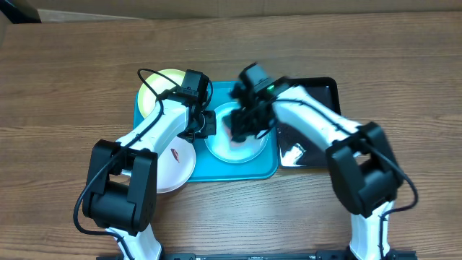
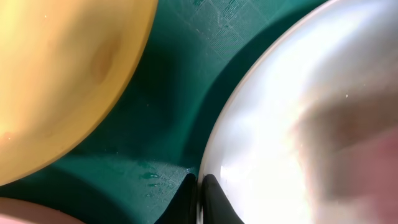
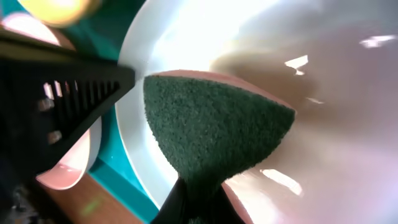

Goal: Clean dirty plates on tray and stack at the side
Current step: 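Rub the sponge across the light blue plate with the right gripper, then carry the sponge back into the black tray and release it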

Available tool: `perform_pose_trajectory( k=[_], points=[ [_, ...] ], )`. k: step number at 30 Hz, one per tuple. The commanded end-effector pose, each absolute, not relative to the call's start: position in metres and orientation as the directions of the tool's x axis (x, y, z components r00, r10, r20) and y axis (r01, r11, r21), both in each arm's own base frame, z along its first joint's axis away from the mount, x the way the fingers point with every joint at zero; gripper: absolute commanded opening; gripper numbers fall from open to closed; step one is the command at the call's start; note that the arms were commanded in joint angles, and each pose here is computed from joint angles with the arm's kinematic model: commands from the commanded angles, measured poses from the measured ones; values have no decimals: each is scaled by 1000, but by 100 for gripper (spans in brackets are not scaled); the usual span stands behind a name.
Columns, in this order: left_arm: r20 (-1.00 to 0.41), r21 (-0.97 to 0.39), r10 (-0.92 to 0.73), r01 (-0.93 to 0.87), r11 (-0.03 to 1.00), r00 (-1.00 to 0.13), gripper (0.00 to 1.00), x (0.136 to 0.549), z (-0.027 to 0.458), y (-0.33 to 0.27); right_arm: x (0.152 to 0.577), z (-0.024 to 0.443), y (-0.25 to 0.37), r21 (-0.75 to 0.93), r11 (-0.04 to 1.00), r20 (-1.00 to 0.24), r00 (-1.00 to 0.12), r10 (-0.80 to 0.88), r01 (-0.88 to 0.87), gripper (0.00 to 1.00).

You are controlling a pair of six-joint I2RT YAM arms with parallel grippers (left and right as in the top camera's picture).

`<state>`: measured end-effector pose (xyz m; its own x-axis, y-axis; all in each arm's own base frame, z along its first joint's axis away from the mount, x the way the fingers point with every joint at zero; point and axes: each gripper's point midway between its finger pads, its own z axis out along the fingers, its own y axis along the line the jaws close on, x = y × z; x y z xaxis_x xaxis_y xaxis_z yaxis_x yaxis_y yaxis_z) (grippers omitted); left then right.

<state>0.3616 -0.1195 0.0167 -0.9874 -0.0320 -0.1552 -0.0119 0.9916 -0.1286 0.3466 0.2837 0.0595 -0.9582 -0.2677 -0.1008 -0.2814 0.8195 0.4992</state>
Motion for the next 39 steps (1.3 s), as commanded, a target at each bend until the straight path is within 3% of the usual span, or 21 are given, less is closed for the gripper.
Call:
perform_pose_trajectory(
  k=[1, 7, 14, 21, 36, 37, 39],
  points=[
    [-153, -137, -42, -21, 990, -987, 5, 365, 16, -120, 373, 123, 256, 512, 804, -237, -949, -208, -304, 4],
    [-153, -137, -42, -21, 990, -987, 6, 365, 16, -120, 388, 121, 162, 329, 937, -193, -979, -57, -119, 4],
    [-150, -155, -41, -17, 988, -988, 6, 364, 16, -124, 389, 79, 90, 78, 997, -168, -986, 13, 0, 4],
    [-151, -155, -41, -18, 988, -988, 6, 365, 16, -124, 382, 42, 81, 25, 999, -173, -984, -34, -39, 4],
    [-151, -155, -41, -17, 988, -988, 5, 365, 16, -124, 380, 26, 71, -34, 999, -145, -989, -36, -31, 4],
    [-150, -155, -41, -18, 988, -988, 5, 365, 16, -124, 380, 24, 70, -44, 999, -142, -989, -36, -30, 12],
    [-150, -155, -41, -17, 988, -988, 5, 365, 16, -124, 380, 22, 70, -45, 999, -139, -990, -36, -30, 53]
  ],
)
